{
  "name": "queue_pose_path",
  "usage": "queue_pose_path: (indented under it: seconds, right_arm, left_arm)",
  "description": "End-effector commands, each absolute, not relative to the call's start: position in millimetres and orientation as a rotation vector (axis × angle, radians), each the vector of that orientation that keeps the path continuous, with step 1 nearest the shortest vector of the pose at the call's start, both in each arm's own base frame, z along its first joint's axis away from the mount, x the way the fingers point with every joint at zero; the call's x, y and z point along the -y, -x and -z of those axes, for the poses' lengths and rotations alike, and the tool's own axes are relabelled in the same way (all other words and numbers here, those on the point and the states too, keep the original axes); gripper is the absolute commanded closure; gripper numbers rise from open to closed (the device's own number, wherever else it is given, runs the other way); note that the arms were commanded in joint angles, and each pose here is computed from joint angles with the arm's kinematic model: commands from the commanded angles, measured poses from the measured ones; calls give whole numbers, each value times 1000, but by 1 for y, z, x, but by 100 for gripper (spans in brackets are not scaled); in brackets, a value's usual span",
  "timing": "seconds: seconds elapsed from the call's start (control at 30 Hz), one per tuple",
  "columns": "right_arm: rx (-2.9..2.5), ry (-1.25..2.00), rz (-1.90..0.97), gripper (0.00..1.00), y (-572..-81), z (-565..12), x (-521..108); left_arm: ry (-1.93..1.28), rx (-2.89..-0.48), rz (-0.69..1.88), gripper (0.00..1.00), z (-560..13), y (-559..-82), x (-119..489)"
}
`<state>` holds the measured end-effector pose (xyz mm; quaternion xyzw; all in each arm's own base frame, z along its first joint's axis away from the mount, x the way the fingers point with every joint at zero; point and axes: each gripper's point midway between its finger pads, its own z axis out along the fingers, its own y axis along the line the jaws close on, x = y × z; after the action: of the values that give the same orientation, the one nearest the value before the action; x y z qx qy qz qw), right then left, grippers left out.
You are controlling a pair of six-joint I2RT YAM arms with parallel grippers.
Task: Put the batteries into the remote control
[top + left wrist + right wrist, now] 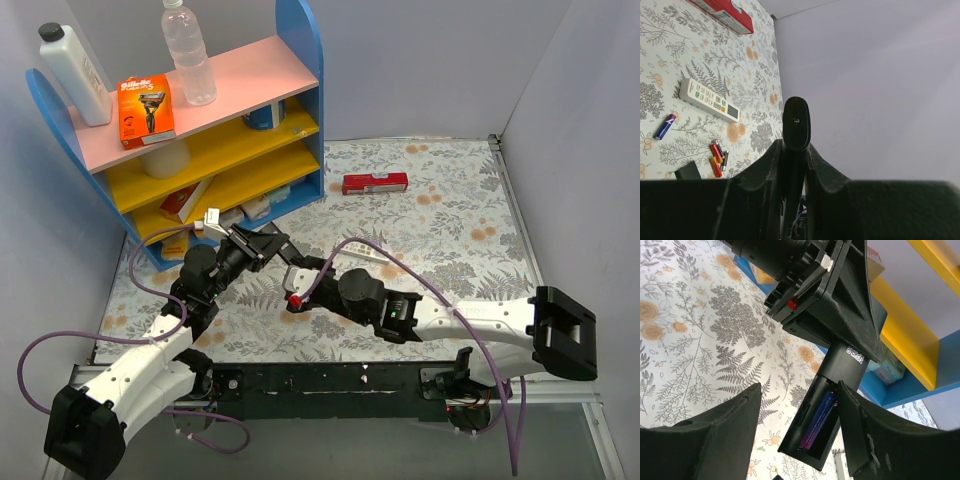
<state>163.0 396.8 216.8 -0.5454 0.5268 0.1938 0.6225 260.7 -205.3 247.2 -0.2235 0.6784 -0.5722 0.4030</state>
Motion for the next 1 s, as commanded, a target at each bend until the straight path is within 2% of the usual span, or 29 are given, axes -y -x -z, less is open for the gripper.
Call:
queue_pose_path:
  seconds: [0.0,0.33,0.7,0.97]
  right_arm:
    - [-1444,1556,-336,32,-134,-102,-367]
    - [-1413,1573,-343,32,-124,-102,-391]
    - [-1380,1518,-324,32,-134,-117,-413]
    - [-1445,1460,-359,30,-134,-119,-408]
  left_arm:
    - [710,-1200,1890,100,-404,-246,181]
    - [728,-1250,1854,100,-388,-250,183]
    - [754,-1290,1847,100,-378,-254,186]
    - [733,-1336,1810,100,-363,-247,186]
